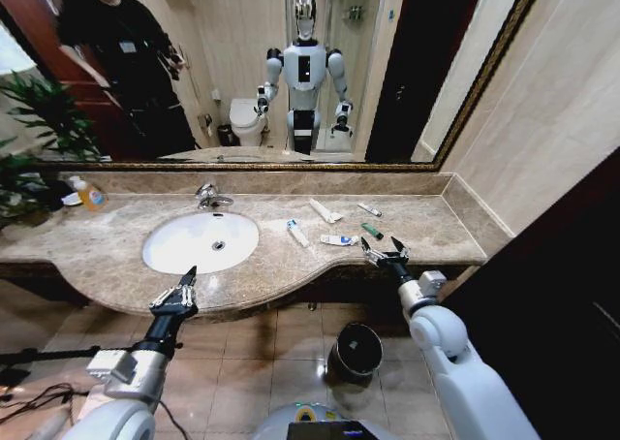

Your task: Pick up the trash from the sink and place it in the trash bin.

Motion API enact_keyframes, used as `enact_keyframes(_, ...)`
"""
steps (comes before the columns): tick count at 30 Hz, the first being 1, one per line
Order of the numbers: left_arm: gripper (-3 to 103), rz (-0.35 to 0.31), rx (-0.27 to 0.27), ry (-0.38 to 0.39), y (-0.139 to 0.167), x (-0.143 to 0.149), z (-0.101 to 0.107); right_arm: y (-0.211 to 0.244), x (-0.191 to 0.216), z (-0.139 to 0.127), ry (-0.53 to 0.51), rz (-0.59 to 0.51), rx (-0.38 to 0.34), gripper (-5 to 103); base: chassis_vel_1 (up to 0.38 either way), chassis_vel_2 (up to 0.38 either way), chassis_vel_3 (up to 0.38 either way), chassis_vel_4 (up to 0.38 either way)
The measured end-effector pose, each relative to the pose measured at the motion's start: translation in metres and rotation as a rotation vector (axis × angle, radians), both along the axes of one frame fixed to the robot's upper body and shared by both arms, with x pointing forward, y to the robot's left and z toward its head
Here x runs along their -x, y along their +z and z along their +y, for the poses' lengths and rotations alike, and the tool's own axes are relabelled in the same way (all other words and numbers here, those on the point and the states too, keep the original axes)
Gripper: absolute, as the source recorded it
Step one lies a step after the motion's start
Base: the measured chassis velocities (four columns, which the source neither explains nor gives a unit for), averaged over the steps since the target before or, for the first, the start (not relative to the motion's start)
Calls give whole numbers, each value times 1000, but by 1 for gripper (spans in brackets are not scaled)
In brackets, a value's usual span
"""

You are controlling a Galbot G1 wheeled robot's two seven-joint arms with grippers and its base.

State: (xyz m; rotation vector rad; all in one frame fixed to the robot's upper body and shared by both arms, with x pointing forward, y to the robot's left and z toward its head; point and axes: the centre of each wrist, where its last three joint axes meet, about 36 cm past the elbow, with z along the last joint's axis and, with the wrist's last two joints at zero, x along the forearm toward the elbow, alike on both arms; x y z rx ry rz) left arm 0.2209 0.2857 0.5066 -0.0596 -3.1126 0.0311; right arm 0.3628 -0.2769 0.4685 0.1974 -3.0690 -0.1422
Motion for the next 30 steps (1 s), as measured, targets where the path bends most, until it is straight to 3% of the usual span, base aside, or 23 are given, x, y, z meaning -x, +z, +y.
enact_keyframes(9,0,0,0,0,0,0,0,-1,-16,-8,85,1,18,100,0,0,0,0)
enact_keyframes(13,0,0,0,0,0,0,0,6,-41,-26,142,-5,51,100,0,0,0,0)
enact_keyframes(16,0,0,0,0,0,0,0,11,-77,-55,165,11,87,100,0,0,0,0)
enact_keyframes(18,0,0,0,0,0,0,0,10,-83,-61,171,19,96,100,0,0,0,0)
enact_keyframes(23,0,0,0,0,0,0,0,0,-129,-120,239,111,155,100,0,0,0,0)
enact_keyframes(27,0,0,0,0,0,0,0,3,-167,-142,276,143,155,100,0,0,0,0)
enact_keyframes(30,0,0,0,0,0,0,0,6,-188,-142,278,182,122,100,0,0,0,0)
